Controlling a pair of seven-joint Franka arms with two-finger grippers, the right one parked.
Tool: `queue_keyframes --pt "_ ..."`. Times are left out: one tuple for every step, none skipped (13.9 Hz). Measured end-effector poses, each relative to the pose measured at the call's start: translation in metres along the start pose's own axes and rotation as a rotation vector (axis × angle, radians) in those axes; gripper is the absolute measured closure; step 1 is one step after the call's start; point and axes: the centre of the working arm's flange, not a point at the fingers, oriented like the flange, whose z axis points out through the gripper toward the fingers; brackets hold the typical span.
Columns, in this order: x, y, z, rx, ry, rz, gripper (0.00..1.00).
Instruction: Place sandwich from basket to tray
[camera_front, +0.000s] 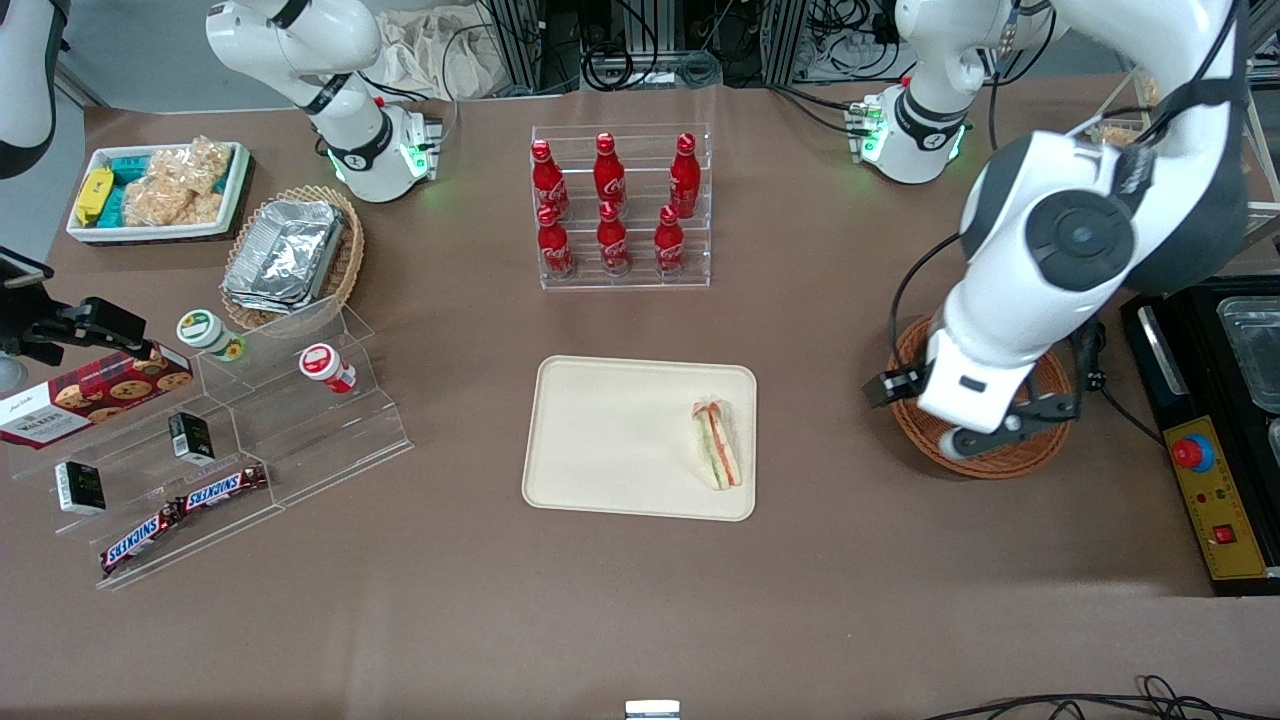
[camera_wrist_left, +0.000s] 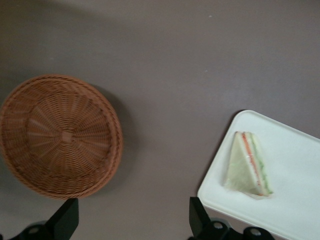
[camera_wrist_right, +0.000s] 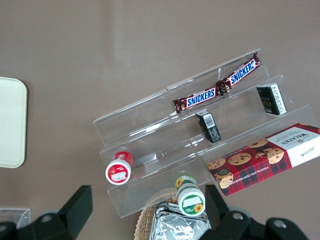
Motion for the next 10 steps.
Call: queue_keyframes --pt "-0.005 -0.010 -0.005 0.011 -0.001 0.010 0.00" --pt "-0.011 -0.017 -0.011 0.021 -0.006 0.040 0.01" --pt "-0.017 -0.025 -0.016 0.029 -0.023 0.085 0.01" --pt "-0.019 -0.037 -0.020 0.033 -0.051 0.124 0.00" --pt "-0.016 -0.052 -0.025 0.031 -0.067 0.153 0.00" --pt "-0.012 -0.068 -0.030 0.029 -0.068 0.176 0.00" --pt "-0.007 -0.082 -0.035 0.027 -0.068 0.194 0.00" --pt "-0.003 -0.096 -0.039 0.024 -0.071 0.215 0.00" --pt "0.001 -0.107 -0.041 0.016 -0.078 0.236 0.00" --pt "0.003 -0.114 -0.043 0.004 -0.086 0.251 0.00"
